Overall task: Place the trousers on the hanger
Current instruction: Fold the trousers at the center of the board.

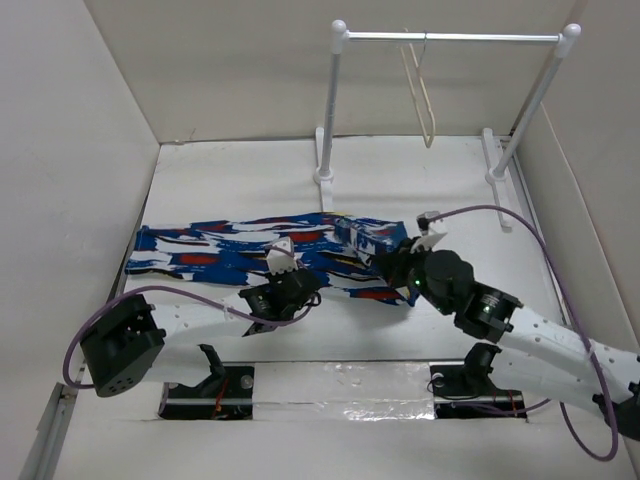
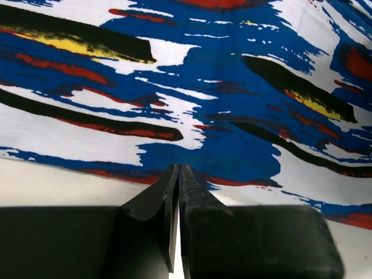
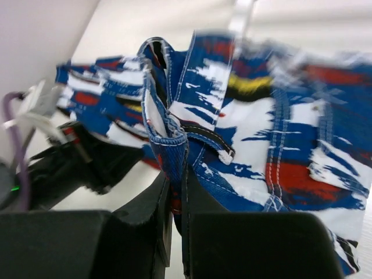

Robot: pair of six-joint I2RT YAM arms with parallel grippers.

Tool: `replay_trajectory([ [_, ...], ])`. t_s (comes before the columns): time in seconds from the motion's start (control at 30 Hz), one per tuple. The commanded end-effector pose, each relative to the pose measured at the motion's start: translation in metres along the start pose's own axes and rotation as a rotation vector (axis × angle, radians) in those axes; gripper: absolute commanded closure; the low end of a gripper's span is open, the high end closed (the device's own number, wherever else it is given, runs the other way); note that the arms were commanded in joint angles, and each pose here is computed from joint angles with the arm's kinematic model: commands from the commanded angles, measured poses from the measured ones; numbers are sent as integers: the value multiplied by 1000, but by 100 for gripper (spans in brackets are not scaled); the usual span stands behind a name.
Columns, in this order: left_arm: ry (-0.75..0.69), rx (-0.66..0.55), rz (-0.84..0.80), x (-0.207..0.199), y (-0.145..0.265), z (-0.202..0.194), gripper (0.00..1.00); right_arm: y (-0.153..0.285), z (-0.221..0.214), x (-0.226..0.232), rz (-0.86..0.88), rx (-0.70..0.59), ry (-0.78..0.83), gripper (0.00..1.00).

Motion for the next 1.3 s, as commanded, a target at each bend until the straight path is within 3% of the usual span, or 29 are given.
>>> replay_trajectory([
  [0.0, 80, -43, -34, -5, 1, 7, 100, 3, 59, 52, -40, -198, 2, 100],
  [0.07, 93, -53, -46, -6, 2, 8, 100, -2, 70, 66, -44, -195, 35, 100],
  [0.23, 119, -94, -81, -8, 8, 19, 100, 18, 138, 114, 50, -335, 5, 100],
  [0.5, 106, -70, -150, -27, 0, 14, 100, 58, 199, 121, 82, -451, -34, 100],
  [0.73, 92, 44, -321, -76, 4, -35, 100, 88, 210, 107, 84, -493, -38, 100],
  [0.93, 55, 123, -416, -145, -4, -65, 100, 79, 192, 114, 128, -408, -16, 100],
  [1.07, 81, 125, -518, -207, -4, -53, 100, 62, 184, 128, 150, -381, -15, 100],
  [1.17, 52, 87, -437, -201, -4, -37, 100, 52, 187, 136, 152, -386, -15, 100],
  [1.23, 96, 25, -400, -179, 0, -5, 82, 35, 181, 141, 143, -361, 3, 100],
  [1.27, 99, 29, -333, -147, -12, -4, 73, 30, 181, 146, 157, -361, 3, 100],
])
Point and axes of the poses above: each gripper's point midway between its finger pads, its own y axis back along the fingers, its own x axis along the line the jaws close on, z = x × y, the point moved 4 cm from there along y, back along the fingers, and after that the axes turned 12 degrees about -y, right-handed, at the moved point
